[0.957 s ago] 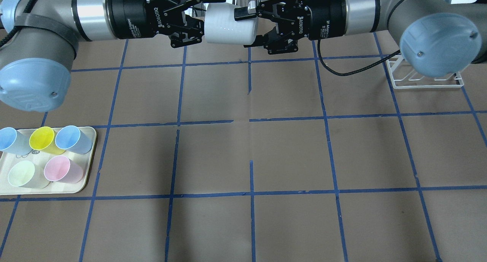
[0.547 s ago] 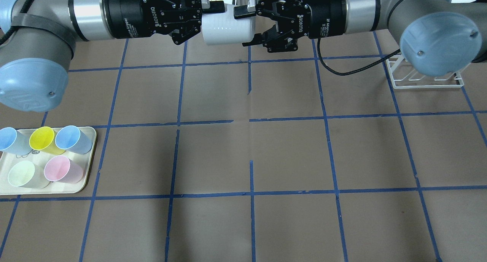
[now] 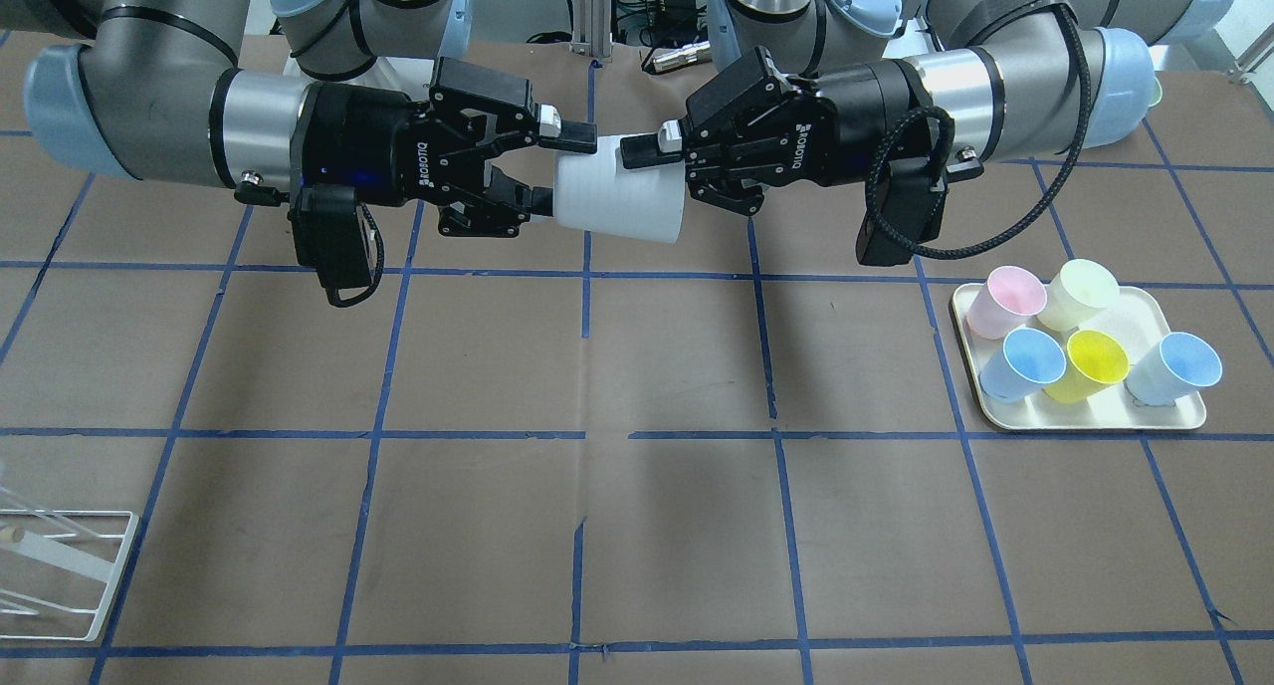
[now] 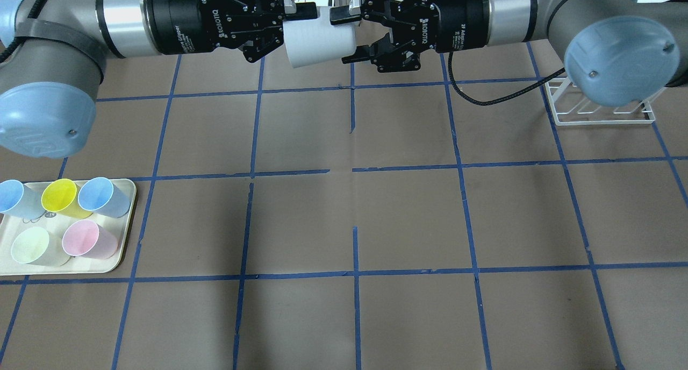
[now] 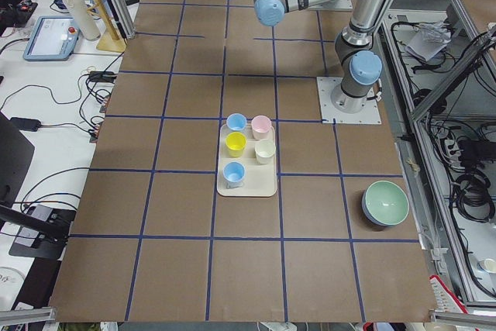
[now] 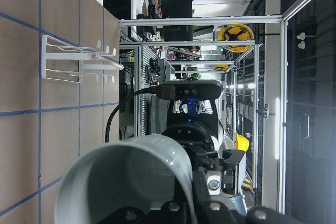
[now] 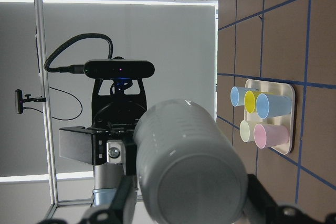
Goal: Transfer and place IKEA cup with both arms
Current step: 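Open the right gripper while the left gripper carries the cup toward the tray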
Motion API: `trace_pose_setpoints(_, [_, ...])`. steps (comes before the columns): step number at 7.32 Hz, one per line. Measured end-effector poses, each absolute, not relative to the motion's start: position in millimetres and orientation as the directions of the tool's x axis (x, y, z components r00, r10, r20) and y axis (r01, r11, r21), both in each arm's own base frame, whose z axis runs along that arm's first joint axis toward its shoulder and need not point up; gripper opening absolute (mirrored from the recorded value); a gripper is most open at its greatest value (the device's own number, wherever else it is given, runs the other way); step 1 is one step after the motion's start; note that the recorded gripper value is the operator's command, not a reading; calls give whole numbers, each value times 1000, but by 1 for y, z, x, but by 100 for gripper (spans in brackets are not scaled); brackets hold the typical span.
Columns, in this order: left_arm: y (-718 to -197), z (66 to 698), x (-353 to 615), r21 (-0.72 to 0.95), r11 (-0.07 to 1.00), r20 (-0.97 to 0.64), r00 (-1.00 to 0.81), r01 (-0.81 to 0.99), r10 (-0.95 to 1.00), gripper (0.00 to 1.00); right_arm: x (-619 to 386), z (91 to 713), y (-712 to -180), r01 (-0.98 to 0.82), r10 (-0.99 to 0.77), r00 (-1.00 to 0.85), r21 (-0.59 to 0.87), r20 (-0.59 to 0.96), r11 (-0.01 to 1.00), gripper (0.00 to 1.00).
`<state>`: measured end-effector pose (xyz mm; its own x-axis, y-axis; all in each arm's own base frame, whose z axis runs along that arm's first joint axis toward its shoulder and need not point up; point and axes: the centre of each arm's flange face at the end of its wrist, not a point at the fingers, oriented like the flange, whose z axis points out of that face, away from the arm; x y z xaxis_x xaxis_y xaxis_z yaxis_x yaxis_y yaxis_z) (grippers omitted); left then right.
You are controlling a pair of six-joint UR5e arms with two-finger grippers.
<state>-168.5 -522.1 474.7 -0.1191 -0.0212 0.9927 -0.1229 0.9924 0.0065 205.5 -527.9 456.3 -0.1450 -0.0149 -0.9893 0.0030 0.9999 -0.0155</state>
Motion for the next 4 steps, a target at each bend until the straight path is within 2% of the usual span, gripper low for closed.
trace_pose_setpoints(3, [-522,478,-168,4,992,990,-141,-124,-21,0,187,455,-535,35,1,-156,-4,-988,999,100])
trace_pose_setpoints(4, [-523,477,-167,-2,992,979,-202,-124,-23,0,161,455,-543,81,19,-166,6,-986,997,100])
